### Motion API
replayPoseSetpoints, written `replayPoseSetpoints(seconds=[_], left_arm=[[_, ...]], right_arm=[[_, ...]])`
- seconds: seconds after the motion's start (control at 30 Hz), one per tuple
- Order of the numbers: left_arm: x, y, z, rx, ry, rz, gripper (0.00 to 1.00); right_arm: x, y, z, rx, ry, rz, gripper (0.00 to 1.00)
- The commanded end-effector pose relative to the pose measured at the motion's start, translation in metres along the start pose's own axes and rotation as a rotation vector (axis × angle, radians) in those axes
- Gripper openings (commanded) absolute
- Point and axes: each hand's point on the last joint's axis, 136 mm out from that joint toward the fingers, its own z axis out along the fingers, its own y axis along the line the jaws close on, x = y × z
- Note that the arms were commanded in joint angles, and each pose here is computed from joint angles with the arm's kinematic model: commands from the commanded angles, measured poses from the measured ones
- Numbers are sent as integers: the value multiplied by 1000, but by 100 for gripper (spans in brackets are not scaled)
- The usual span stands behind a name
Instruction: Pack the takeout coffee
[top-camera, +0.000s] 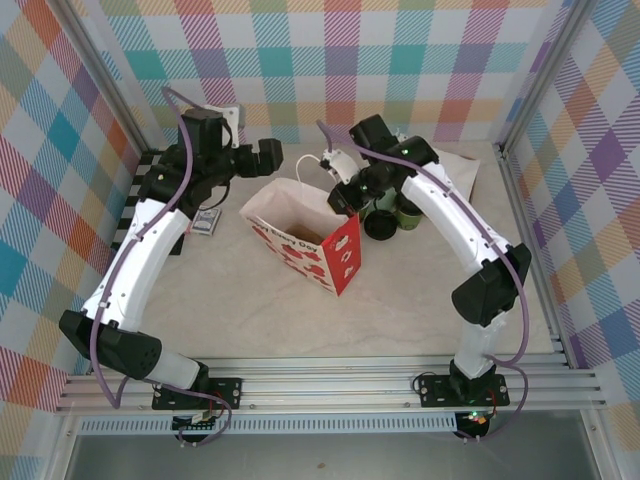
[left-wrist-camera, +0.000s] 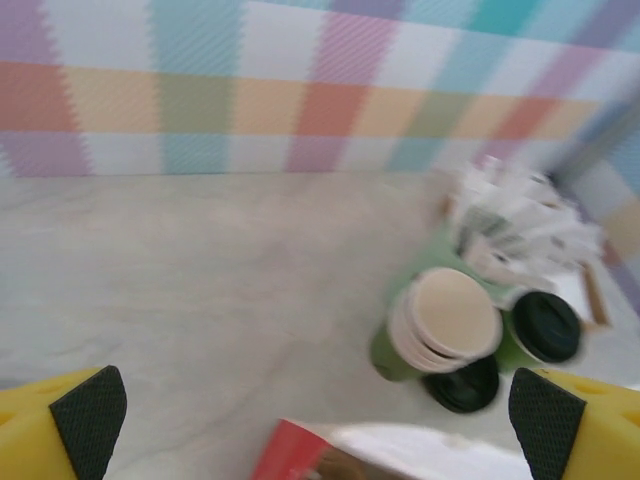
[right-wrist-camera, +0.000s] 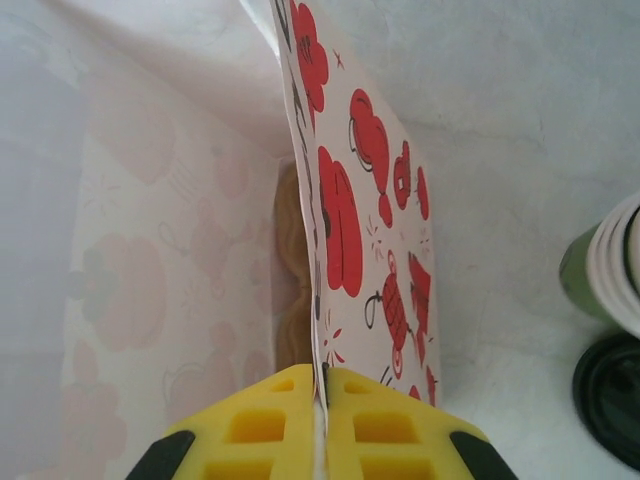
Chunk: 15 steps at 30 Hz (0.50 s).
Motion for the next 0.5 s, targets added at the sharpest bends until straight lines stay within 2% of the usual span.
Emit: replayPoseSetpoints(seconds=[0.0,0.07,0.13,0.2,0.27,0.33,0.47], left_arm=[[-7,43,-11,-221,-64,-99,100],[-7,49,-16,-242,-87,-112,100],[-5,48,-20,-233,-97,-117,100],[0,47,-22,-221,-87,-117,100],[6,47,-22,-217,-66,-114,100],[12,48,-20,-217,-44,-112,100],[20,45,-14,-202,-2,-111,100]], right_arm=[[-11,0,-24,104,-112,176,0],[-17,1,-35,111,-215,241,0],[-12,10,-37,52,-260,289,0],[7,16,-22,1,-189,331,0],[36,9,1,21,-57,404,0],[49,4,13,33,6,457,0],[31,8,-3,37,-49,447,0]])
